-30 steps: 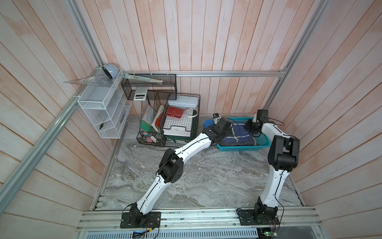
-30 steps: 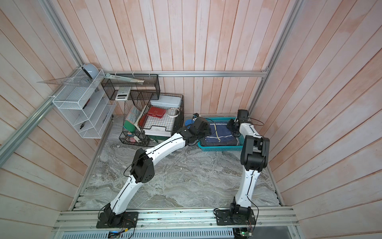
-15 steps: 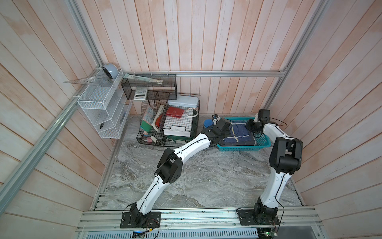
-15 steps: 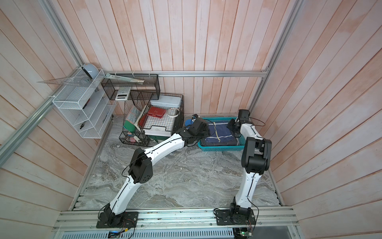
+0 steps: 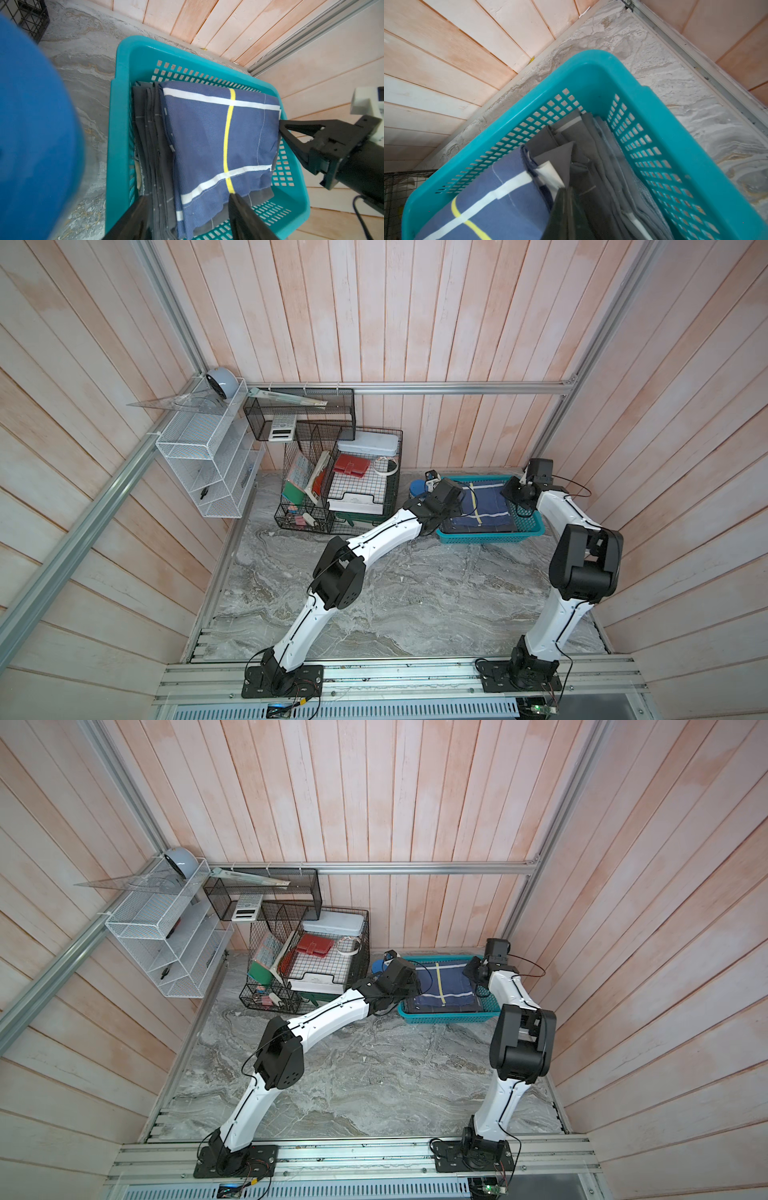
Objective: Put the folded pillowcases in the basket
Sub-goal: Adjust the pillowcase in the basket.
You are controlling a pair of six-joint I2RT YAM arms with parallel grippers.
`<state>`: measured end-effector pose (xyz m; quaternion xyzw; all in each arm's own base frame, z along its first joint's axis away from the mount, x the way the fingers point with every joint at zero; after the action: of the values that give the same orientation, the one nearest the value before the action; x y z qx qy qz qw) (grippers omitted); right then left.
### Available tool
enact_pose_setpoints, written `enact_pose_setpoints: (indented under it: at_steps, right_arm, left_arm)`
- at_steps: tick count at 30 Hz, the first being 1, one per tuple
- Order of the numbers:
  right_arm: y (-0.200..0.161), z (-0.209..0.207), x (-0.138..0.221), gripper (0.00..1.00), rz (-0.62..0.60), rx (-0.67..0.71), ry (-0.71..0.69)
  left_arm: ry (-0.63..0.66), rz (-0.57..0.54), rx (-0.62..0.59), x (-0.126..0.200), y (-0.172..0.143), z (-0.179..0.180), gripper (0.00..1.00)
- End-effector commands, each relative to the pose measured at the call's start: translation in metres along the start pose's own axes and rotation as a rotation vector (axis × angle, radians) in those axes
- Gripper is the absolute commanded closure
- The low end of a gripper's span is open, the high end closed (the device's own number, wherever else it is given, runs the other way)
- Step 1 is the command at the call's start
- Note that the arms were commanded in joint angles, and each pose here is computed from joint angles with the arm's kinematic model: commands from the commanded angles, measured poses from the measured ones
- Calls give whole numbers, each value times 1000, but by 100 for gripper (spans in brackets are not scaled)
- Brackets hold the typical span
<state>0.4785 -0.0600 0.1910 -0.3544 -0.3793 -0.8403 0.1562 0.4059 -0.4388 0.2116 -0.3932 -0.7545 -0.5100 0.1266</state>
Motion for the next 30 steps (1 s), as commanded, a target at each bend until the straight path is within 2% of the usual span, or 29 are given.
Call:
enact_pose_setpoints:
  at_steps: [1, 6, 10, 11, 15, 16, 24, 30]
  right_arm:
    - [-3, -20, -7, 100, -1, -40, -108]
    - [-7, -8, -25, 100, 59, -26, 16]
    - [-8, -5, -43, 100, 117, -25, 25]
    - [-8, -5, -46, 97, 127, -25, 21]
    - [-9, -4, -37, 63, 109, -11, 7]
    - [-7, -3, -32, 58, 95, -7, 10]
    - [-15, 13, 26, 38, -9, 49, 22]
    - [-42, 7, 82, 27, -124, 55, 58]
  left_arm:
    - [-16, -57, 7, 19, 19, -4, 34]
    - [-20, -55, 11, 18, 19, -4, 33]
    - [-33, -58, 10, 24, 21, -7, 33]
    - [-39, -65, 8, 29, 23, -8, 33]
    - [-60, -90, -13, 48, 29, -13, 31]
    - [-68, -95, -18, 53, 31, -16, 30]
    - [-155, -139, -89, 112, 41, -37, 25]
    - [-78, -235, -127, 166, 36, 2, 16]
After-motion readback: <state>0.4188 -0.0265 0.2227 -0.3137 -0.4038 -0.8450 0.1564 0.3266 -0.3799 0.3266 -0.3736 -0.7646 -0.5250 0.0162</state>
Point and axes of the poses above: each gripper's point midway between its finger pads, its own x axis back along the fingers, its own z axis along the line the jaws close on, y = z × x, the point moved 7 cm from there along x, back along the fingers, and after that the axes turned 7 degrees about -x, right-handed, at the moved point
